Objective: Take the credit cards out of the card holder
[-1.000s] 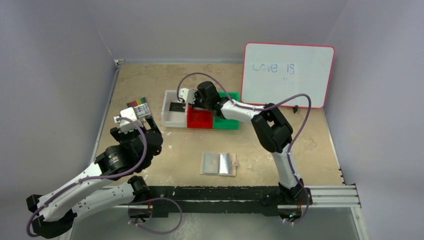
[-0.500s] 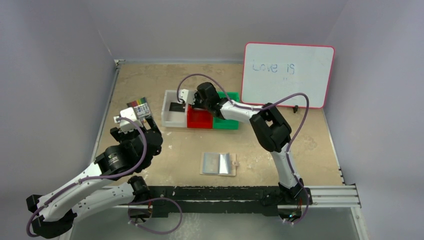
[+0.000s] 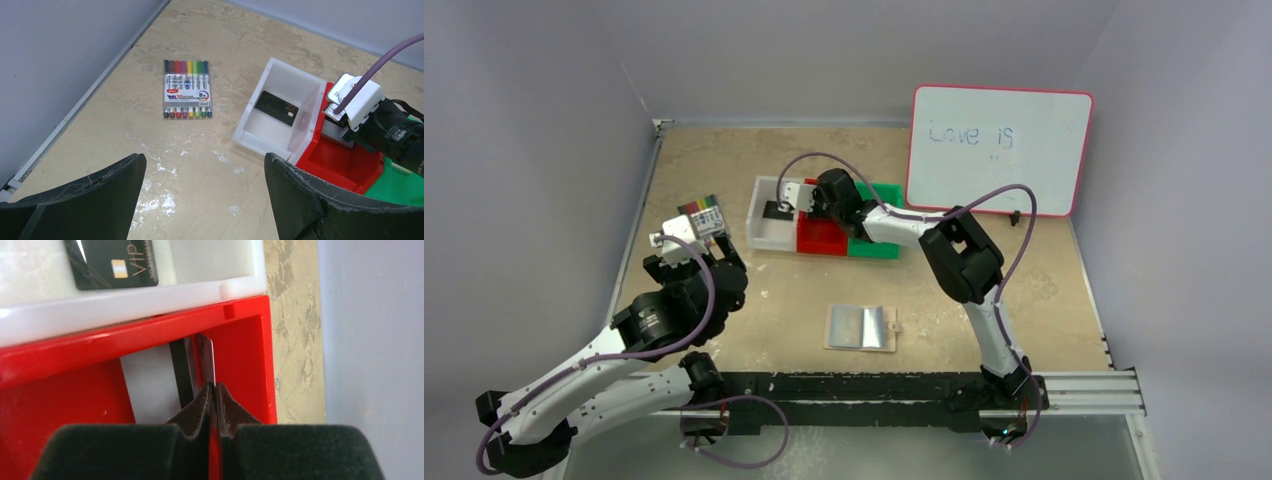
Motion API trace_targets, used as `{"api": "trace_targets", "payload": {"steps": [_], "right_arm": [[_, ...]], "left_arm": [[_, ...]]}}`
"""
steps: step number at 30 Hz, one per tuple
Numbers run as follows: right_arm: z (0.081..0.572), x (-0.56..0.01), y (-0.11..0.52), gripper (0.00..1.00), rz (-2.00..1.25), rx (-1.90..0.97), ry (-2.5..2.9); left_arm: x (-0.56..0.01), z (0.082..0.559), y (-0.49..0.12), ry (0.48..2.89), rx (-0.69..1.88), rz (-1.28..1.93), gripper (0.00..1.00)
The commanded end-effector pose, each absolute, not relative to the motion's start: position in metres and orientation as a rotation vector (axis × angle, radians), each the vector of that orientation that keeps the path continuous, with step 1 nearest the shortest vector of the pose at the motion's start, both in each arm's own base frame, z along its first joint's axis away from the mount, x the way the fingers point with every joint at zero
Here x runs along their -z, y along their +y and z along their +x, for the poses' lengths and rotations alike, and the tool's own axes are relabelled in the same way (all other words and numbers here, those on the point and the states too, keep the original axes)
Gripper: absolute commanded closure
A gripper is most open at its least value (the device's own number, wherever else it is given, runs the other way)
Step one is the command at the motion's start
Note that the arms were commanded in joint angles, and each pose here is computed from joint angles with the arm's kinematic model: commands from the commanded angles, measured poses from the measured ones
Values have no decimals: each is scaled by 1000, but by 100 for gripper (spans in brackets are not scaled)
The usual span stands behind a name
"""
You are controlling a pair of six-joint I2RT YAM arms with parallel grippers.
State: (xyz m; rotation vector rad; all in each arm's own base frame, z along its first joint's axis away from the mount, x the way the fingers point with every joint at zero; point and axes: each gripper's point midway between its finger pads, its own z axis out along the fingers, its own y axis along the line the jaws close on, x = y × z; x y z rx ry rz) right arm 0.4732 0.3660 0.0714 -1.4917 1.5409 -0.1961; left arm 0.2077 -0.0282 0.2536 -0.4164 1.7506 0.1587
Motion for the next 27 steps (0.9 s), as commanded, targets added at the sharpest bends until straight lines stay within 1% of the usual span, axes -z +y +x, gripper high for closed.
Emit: {"api": "trace_targets", "payload": {"steps": [1,13,20,27], "right_arm": [[493,-133,360,96,-1345,317,1433],[481,-144,363,98,-1317,295,1406],[479,-120,365,98,-1338,308,1449],[473,-104,369,94,-1377,270,1468]], "left_arm": [[-264,209,-28,1726,-135,-437,12],[-263,209,-28,1728,-136,-435,12],[-264,209,-28,1724,-133,-440,12],[-264,209,-28,1726,-134,-438,12]]}}
